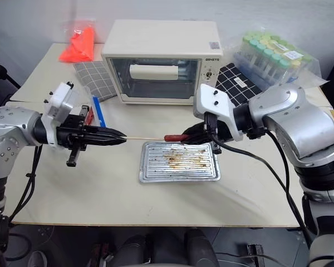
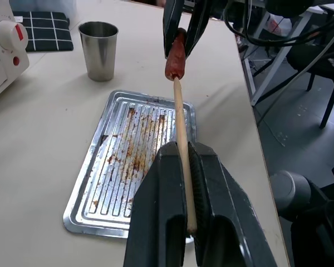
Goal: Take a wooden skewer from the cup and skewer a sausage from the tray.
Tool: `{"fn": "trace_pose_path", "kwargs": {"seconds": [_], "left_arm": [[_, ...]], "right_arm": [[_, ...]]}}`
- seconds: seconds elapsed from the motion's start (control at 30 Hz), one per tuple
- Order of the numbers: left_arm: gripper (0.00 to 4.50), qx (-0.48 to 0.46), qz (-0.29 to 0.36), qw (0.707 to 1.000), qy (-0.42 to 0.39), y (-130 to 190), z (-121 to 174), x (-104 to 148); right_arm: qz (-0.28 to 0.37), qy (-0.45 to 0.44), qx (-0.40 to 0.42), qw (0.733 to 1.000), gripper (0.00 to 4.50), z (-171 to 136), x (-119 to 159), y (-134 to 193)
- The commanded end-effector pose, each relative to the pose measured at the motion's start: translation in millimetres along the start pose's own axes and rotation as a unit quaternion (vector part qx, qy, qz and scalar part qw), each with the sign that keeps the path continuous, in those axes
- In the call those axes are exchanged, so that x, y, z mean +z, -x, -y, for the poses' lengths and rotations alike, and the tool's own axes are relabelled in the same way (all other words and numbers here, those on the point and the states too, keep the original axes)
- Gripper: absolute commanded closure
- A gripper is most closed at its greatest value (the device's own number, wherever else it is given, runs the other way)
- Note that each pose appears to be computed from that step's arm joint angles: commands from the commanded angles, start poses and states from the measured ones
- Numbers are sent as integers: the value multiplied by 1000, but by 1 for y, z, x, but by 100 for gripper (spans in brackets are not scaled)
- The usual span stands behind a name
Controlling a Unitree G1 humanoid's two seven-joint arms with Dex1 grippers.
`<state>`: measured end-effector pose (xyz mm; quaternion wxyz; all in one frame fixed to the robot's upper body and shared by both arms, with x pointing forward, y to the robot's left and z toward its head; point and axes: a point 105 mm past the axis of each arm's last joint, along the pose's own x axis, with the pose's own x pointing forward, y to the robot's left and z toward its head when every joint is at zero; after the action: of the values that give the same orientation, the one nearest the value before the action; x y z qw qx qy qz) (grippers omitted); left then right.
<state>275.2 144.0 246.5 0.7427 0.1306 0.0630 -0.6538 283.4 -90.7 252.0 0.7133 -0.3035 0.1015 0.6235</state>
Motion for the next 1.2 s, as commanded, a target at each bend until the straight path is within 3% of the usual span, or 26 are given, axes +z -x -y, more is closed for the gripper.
{"fn": "trace_pose_path", "kwargs": {"seconds": [0.03, 0.27, 0.83, 1.17, 1.2], "left_arm": [[450, -2, 3, 1000, -27, 0, 1, 10], [450, 0, 4, 999, -32, 1, -1, 13], [450, -30, 34, 998, -40, -30, -3, 13], [450, -20, 34, 999, -35, -26, -4, 10], [450, -16, 34, 999, -34, -24, -4, 10]], "right_arm": [[18, 33, -10, 999, 408, -3, 19, 9], [19, 31, -14, 999, 408, -2, 17, 8], [53, 43, 18, 998, 408, -17, 45, 5], [47, 34, 7, 998, 408, -13, 38, 9], [46, 33, 6, 998, 361, -13, 37, 10]]}}
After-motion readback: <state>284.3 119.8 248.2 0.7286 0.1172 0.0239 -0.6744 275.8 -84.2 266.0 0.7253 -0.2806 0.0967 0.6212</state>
